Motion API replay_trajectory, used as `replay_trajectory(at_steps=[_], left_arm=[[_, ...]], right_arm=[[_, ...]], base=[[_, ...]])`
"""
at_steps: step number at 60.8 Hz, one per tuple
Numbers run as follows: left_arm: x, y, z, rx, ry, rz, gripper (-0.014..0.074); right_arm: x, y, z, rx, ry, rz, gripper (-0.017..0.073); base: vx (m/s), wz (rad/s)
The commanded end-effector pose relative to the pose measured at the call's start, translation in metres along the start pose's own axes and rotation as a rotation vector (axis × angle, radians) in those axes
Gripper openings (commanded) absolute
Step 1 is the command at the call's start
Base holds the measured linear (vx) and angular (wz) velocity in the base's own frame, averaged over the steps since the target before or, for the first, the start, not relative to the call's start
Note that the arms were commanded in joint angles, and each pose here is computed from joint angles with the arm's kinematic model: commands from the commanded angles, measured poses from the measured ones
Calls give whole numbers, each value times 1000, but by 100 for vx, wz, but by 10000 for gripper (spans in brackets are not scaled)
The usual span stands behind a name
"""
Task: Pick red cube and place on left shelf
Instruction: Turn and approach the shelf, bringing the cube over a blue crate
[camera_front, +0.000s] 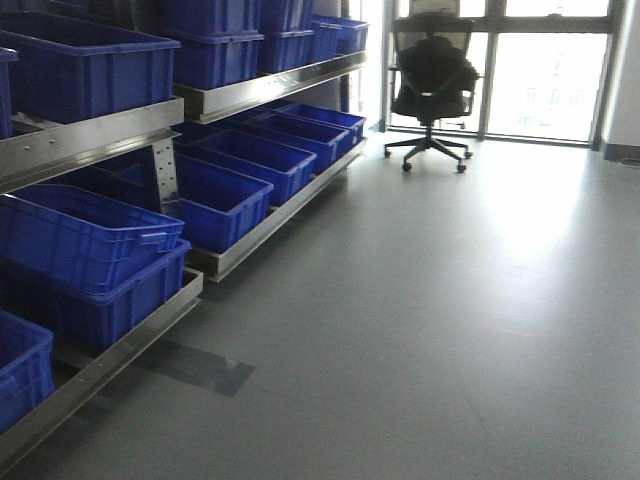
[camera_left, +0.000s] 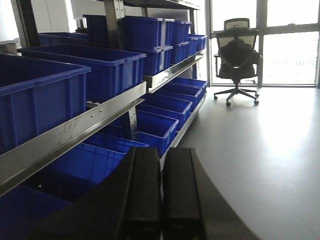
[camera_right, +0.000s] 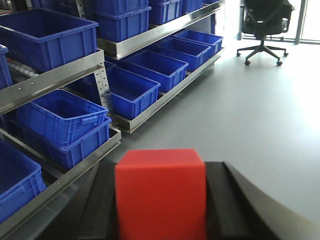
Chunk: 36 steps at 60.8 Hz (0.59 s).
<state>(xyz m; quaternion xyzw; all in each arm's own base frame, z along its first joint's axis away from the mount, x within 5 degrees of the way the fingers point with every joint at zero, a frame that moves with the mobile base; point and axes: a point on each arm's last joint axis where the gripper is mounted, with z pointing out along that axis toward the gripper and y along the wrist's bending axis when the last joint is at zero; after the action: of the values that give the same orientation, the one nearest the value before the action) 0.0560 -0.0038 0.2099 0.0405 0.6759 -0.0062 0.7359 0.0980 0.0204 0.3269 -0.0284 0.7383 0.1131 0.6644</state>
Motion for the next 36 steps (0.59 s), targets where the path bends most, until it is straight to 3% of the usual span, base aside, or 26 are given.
replay_trajectory(at_steps=[1,36], left_arm=[[0,0,1,-6,-53,-5,106],[0,0,1,-6,-53,-5,106]], right_arm=[[-18,2,-3,-7,-124,-8,49],[-18,2,-3,-7,-124,-8,49]], base=[[67,41],[56,58]])
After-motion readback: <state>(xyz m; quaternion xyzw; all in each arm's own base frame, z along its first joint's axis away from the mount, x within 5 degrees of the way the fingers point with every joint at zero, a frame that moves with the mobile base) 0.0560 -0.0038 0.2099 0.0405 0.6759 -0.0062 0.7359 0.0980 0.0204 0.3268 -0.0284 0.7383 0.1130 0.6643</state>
